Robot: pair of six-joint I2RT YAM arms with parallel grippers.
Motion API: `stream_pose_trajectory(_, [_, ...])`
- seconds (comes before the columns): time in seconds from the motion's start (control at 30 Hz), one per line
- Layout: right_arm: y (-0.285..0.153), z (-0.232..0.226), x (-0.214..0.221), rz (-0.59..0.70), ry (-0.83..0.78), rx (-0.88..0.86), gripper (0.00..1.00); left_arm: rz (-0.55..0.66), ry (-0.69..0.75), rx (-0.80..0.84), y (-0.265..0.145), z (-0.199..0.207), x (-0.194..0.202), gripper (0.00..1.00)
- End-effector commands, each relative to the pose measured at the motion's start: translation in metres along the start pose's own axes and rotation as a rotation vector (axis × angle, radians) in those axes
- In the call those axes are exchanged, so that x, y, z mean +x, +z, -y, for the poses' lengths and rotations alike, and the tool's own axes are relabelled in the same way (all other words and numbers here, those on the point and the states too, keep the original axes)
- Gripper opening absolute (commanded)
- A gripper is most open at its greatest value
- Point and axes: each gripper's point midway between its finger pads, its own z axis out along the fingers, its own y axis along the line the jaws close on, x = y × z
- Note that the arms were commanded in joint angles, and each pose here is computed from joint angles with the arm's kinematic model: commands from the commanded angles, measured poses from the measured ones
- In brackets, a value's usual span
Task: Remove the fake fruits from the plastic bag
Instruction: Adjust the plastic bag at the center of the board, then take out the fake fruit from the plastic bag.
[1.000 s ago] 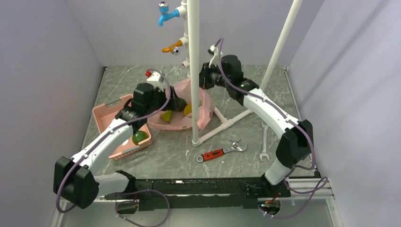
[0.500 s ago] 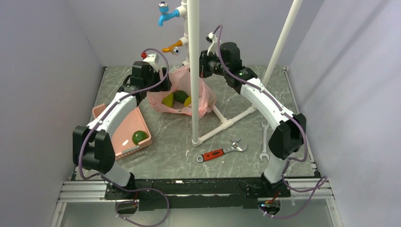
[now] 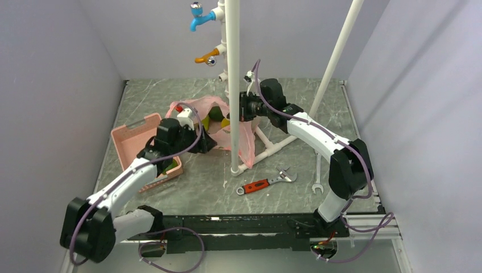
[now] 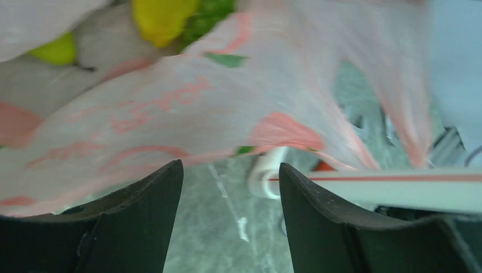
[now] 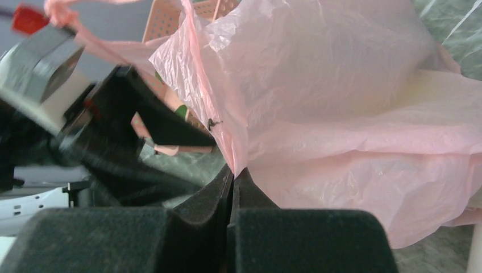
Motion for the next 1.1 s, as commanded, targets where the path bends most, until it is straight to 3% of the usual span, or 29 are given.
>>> stream_pose_trajectory(0.0, [-0.012, -0.041, -0.042, 0.131, -0.053, -0.124, 0.0, 0.201, 0.09, 0.111, -0.021, 0.057, -0.039, 0.68])
stream_pose_trajectory(0.17, [-0.016, -0.062, -0.042, 0.136, -0.05, -0.174, 0.0, 0.276, 0.107, 0.01, -0.011, 0.052, -0.056, 0.66])
stream_pose_trajectory(0.3, [-0.025, -0.072, -0.044, 0.144, -0.044, -0.202, 0.0, 0.273, 0.098, -0.114, 0.014, 0.032, -0.069, 0.5])
stream_pose_trajectory(0.37, [-0.028, -0.076, -0.046, 0.148, -0.044, -0.209, 0.0, 0.263, 0.128, -0.101, 0.03, 0.032, -0.071, 0.44])
stream_pose_trajectory(0.5, [-0.033, -0.08, -0.051, 0.163, -0.04, -0.205, 0.0, 0.254, 0.081, -0.182, 0.054, 0.016, -0.066, 0.37])
stream_pose_trajectory(0.67, [-0.03, -0.083, -0.046, 0.153, 0.009, -0.237, 0.0, 0.23, 0.019, -0.252, 0.09, -0.009, -0.049, 0.39])
stream_pose_trajectory(0.8, [-0.03, -0.081, -0.042, 0.149, 0.021, -0.237, 0.0, 0.14, 0.042, -0.081, 0.131, 0.013, -0.023, 0.4])
stream_pose_trajectory(1.07, [-0.041, -0.077, -0.009, 0.113, 0.069, -0.256, 0.0, 0.043, 0.063, 0.103, 0.119, 0.027, 0.075, 0.61])
